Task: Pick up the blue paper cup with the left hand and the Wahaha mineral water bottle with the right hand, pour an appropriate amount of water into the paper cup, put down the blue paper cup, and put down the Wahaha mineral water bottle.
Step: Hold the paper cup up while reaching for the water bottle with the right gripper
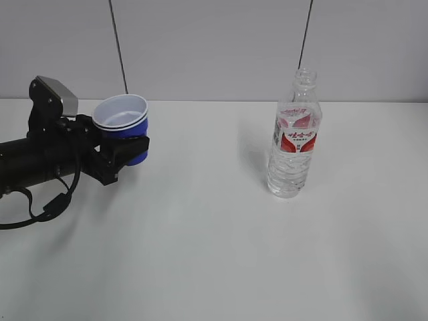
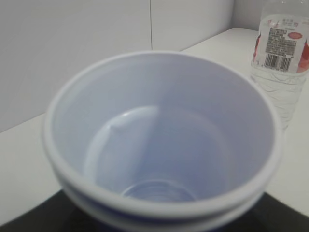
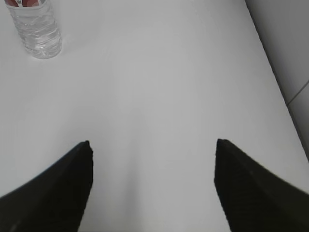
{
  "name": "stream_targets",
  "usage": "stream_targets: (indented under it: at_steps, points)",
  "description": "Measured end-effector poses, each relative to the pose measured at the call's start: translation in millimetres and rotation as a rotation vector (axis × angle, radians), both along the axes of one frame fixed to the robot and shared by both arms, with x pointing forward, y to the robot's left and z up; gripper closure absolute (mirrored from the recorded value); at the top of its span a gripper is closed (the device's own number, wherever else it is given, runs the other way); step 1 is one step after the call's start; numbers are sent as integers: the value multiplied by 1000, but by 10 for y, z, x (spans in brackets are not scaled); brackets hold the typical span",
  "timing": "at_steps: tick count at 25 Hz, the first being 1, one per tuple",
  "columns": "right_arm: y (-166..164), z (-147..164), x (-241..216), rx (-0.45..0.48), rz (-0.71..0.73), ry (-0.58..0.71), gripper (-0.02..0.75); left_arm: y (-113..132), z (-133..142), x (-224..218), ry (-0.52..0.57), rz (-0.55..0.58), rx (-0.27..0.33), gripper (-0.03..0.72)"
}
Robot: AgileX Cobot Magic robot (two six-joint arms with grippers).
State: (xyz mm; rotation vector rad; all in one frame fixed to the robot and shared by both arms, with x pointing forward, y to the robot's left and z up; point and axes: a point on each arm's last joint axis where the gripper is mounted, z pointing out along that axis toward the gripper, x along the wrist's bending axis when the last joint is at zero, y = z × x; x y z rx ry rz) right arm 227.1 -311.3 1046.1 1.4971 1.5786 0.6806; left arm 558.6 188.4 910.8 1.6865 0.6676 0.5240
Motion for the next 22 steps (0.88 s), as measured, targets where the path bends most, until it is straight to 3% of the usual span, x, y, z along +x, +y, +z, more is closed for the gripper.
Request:
stream_targets:
  at_steps: [17,22]
  points:
    - [12,14,-1,11,9,-10,124,4,11,5,15,13,-21,248]
    - [97,202,57,78,81,-211,119,7,12,8,24,21,-32,248]
